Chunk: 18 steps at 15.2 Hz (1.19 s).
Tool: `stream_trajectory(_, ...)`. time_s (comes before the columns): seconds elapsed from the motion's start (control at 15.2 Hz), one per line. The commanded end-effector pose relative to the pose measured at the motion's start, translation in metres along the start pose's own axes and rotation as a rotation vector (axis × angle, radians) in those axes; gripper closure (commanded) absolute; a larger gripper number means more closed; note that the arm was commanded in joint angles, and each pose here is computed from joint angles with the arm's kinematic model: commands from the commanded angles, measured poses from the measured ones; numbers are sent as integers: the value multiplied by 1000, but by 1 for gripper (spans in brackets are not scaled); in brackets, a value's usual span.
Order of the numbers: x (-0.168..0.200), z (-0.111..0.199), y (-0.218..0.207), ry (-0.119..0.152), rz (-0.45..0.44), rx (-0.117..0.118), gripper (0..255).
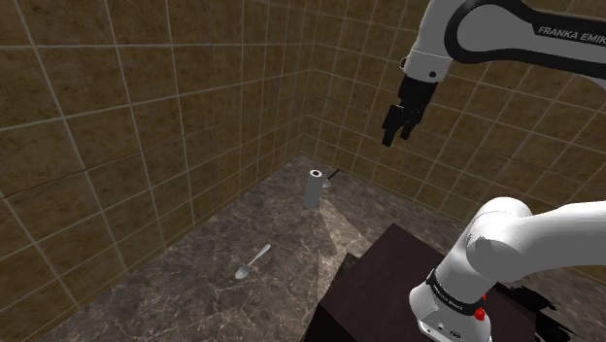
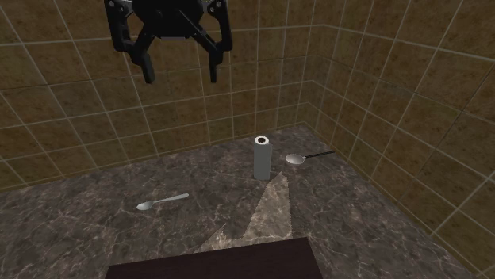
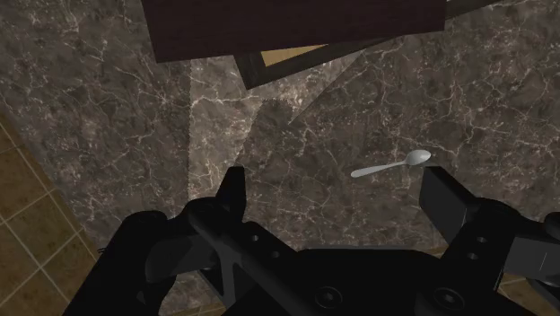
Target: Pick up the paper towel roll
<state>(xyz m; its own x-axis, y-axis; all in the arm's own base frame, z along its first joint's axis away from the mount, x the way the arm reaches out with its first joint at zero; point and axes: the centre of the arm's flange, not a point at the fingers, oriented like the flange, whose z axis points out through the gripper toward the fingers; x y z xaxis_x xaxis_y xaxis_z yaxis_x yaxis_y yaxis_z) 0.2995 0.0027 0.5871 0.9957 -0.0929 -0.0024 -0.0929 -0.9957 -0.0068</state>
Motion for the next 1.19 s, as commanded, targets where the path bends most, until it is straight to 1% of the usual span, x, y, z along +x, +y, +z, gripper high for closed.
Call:
stream_trajectory(0.0,0,0,0,0,0,0,0)
stream_trajectory(1.12,145,152,71,15,-70,-21,0)
